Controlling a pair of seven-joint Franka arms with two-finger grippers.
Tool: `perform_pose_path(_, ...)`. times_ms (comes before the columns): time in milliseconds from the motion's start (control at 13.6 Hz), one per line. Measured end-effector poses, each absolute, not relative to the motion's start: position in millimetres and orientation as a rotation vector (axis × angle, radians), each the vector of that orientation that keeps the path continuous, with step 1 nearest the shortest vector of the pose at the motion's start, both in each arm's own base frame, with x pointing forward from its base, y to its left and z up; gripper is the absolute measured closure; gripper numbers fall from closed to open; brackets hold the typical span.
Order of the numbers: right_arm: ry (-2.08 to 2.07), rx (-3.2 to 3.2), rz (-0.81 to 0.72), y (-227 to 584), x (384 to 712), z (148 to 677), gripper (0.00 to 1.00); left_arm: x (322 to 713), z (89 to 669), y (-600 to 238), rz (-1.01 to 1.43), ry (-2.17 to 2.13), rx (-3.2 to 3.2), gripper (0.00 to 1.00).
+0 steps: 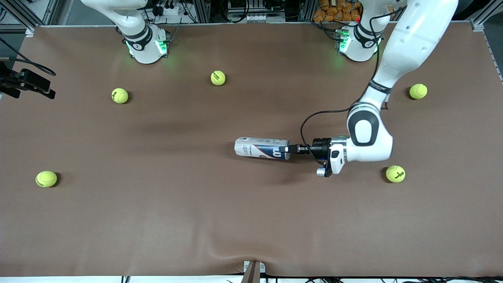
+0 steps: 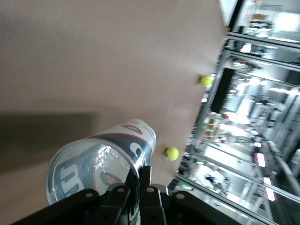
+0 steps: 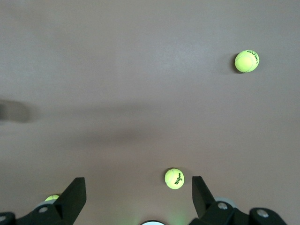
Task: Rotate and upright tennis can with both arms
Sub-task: 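Lift and rotate the can upright with the left gripper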
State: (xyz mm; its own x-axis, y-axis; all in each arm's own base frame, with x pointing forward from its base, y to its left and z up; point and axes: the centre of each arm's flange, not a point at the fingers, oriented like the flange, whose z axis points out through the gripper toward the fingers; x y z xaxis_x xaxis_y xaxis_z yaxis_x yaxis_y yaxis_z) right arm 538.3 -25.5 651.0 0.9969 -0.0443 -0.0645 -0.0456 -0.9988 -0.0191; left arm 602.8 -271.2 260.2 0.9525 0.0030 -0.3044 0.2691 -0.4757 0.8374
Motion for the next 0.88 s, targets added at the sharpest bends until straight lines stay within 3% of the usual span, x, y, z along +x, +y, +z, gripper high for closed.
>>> perform_pose_path(221, 0.075, -3.118, 0.099, -27, 538, 651, 0.0, 622, 337, -299, -0.37, 0.29, 2.235, 0.95)
perform_pose_path(441, 0.09, -3.118, 0.098, -32, 538, 651, 0.0, 617, 391, -353, -0.322, 0.37, 2.49, 0.95)
perform_pose_path(883, 0.091, -3.118, 0.094, -33, 538, 652, 0.0, 588, 429, -409, -0.17, 0.494, 2.818, 0.95)
